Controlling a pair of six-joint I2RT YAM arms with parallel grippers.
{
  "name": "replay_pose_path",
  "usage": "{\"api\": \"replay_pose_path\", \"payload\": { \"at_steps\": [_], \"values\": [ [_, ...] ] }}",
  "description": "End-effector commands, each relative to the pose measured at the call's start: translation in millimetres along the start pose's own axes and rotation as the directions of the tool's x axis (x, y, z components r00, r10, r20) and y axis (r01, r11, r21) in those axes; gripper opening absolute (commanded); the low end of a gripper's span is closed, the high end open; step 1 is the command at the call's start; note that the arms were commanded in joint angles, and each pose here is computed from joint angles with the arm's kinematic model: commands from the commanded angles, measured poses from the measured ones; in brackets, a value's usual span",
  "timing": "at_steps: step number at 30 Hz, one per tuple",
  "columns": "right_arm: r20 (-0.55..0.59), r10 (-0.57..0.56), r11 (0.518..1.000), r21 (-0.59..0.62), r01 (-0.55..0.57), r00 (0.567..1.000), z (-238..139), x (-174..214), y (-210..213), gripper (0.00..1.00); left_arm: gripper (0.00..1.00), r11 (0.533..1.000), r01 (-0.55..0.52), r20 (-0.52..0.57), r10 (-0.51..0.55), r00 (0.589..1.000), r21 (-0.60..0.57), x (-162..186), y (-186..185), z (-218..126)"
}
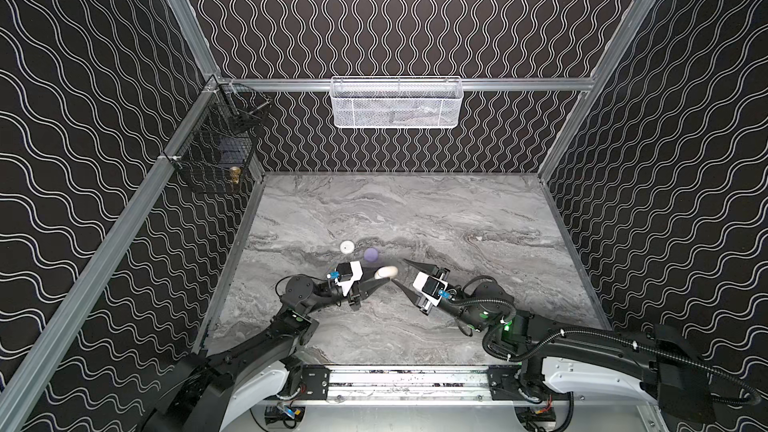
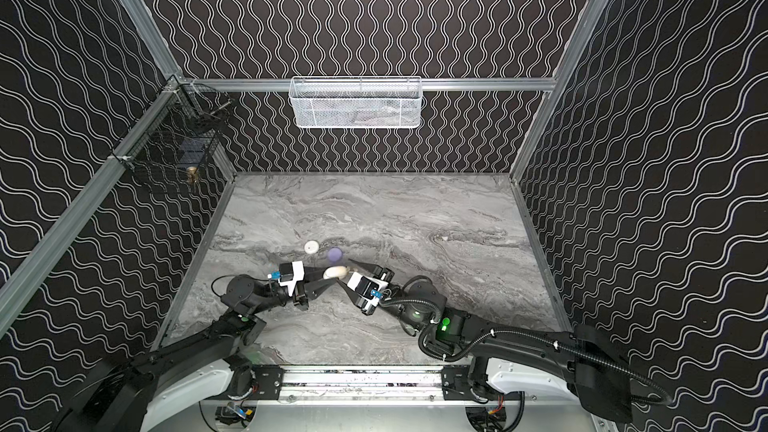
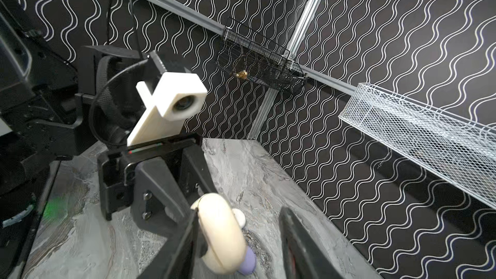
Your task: Insert the wireless bluetooth earbuds into the charging case
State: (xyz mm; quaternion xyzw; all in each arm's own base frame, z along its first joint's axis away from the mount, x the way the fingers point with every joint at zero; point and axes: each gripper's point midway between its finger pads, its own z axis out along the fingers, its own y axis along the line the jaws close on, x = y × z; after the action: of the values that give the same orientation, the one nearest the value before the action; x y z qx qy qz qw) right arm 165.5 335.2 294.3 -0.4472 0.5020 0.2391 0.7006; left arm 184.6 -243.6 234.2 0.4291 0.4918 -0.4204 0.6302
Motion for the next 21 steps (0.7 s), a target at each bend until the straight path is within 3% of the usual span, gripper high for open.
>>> {"api": "replay_pose_path", "payload": {
  "at_steps": [1, 12, 21],
  "values": [
    [0.019, 0.003, 1.0, 0.023, -0.003, 1.0, 1.3, -4.7, -5.0, 0.5, 0.0, 0.993, -0.085, 0.104, 0.077, 0.992, 0.079, -26.3, -13.9, 0.1],
    [-0.039, -0.011, 1.0, 0.015, 0.011, 0.999, 10.7, 12.3, -3.3, 0.47, 0.0, 0.99, -0.082, 0.089, 0.072, 0.993, 0.111, -26.9, -18.6, 1.8],
    [-0.001, -0.025, 0.998, -0.059, 0.025, 1.0, -3.1, 10.5, 9.5, 0.52, 0.0, 0.993, -0.065, 0.055, 0.061, 0.997, 0.093, -22.6, -14.5, 3.9]
  ]
}}
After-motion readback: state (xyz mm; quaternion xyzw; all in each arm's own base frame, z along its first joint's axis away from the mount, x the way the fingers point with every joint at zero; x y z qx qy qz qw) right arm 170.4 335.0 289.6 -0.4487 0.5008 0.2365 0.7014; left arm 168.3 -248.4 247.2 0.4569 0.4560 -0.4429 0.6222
